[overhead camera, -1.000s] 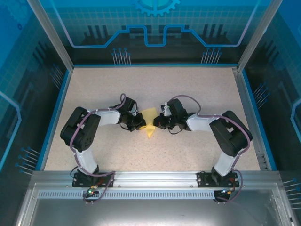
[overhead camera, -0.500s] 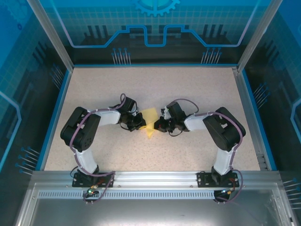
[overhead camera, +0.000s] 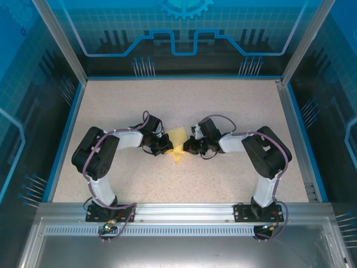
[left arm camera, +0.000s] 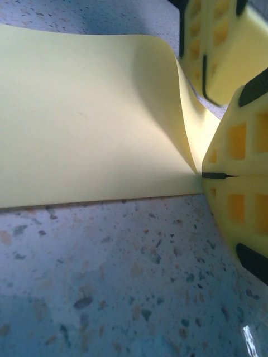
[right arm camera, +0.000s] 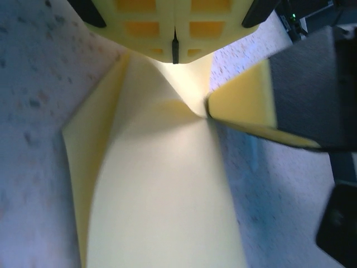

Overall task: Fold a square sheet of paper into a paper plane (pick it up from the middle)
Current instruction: Fold the paper at the center of the table.

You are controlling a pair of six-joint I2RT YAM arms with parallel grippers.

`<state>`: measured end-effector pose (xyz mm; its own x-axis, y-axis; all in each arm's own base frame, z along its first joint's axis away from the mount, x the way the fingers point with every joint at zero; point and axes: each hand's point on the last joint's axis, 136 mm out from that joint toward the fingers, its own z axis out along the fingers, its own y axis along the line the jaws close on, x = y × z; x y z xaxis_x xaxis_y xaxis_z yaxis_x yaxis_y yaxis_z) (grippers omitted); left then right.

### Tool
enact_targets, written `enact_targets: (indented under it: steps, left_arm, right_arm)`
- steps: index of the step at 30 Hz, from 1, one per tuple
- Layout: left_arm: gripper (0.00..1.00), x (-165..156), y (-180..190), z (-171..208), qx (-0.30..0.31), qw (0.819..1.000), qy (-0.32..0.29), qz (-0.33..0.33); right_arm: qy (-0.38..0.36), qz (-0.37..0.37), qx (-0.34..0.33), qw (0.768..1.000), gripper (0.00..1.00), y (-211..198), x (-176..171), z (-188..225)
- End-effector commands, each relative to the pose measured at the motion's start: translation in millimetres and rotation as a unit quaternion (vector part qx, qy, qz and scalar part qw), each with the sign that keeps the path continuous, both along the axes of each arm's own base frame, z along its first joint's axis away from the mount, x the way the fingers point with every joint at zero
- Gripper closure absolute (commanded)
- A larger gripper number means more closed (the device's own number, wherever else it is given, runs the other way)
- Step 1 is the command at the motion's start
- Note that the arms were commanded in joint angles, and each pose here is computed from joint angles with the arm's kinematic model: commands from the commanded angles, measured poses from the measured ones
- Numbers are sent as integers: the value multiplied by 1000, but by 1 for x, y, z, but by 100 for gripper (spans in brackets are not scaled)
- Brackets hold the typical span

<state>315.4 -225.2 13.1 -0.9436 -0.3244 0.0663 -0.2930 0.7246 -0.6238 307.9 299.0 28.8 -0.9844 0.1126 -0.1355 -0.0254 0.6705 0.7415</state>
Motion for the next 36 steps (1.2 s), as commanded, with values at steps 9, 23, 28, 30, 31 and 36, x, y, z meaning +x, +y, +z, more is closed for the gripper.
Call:
enact_targets:
  steps: [9, 23, 28, 30, 31, 36]
  left_arm:
    - [100, -21, 20, -26, 61, 997, 39, 1]
    - [100, -21, 19, -24, 59, 998, 35, -1]
    - [100, -21, 19, -24, 60, 998, 35, -2]
    - [100, -22, 20, -25, 60, 998, 36, -3]
    - [100, -23, 20, -25, 61, 997, 37, -3]
    - [100, -23, 21, -25, 62, 997, 37, -3]
  right_arm:
    - [21, -23, -34, 999, 100, -19, 19, -22]
    - [-18, -17, -11, 1000, 100, -13, 27, 10]
    - [21, -28, -32, 999, 100, -17, 27, -21]
    - [31, -36, -44, 998, 100, -22, 28, -29]
    - [32, -41, -48, 997, 100, -24, 29, -30]
    - [28, -55, -40, 997, 100, -29, 35, -20]
